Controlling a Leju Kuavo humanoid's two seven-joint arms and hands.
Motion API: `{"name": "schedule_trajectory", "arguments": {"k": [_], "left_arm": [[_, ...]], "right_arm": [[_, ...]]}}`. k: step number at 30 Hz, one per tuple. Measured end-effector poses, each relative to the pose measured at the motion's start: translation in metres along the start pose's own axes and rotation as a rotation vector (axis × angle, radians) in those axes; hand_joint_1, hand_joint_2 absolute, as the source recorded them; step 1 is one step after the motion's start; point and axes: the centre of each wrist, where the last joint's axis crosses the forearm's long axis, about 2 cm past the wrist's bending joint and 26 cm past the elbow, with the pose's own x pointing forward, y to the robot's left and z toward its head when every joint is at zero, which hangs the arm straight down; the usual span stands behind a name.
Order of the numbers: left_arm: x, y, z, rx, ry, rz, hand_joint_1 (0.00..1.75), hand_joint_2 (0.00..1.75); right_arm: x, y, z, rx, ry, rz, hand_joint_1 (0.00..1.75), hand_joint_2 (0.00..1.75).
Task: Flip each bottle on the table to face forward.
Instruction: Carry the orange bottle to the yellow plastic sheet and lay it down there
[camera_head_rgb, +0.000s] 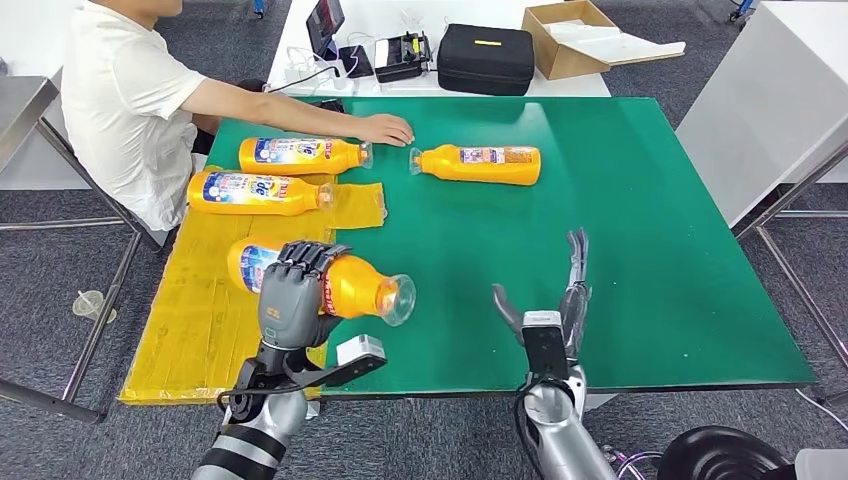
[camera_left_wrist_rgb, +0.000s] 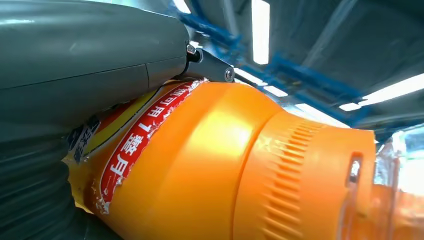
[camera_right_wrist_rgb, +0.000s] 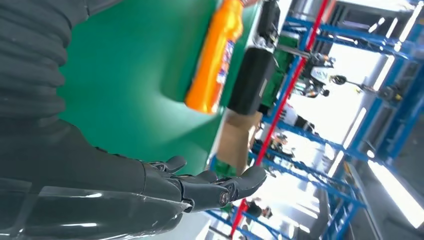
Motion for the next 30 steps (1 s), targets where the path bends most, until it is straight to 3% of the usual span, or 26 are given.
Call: {"name": "schedule_trajectory", "arguments": {"k": [4, 11, 20, 26, 28, 30], "left_arm": [[-0.018, -0.008, 0.001, -0.099, 0.111, -0.118, 1.75, 1.75], [-0.034, -0.025, 0.011, -0.237, 0.234, -0.158, 1.75, 1.75], [-0.043, -0.036, 0.022, -0.353, 0.284, -0.152, 1.73, 1.75], [-0.046, -0.037, 0.017, -0.393, 0.309, -0.135, 1.26, 1.75], [-0.047, -0.038, 0.015, -0.402, 0.32, -0.122, 0.9, 1.75], [-0.047, -0.038, 0.015, -0.416, 0.326, -0.112, 0.42, 1.75]], "right_arm": [[0.001, 0.001, -0.002, 0.018, -0.005, -0.016, 0.0, 1.75], [0.005, 0.005, -0.002, 0.013, -0.029, 0.018, 0.0, 1.75], [0.006, 0.008, -0.001, 0.021, -0.03, 0.005, 0.0, 1.75], [0.007, 0.008, -0.001, 0.027, -0.029, -0.004, 0.0, 1.75], [0.007, 0.009, -0.001, 0.035, -0.034, -0.004, 0.0, 1.75], [0.008, 0.011, -0.001, 0.043, -0.038, -0.006, 0.0, 1.75]]}}
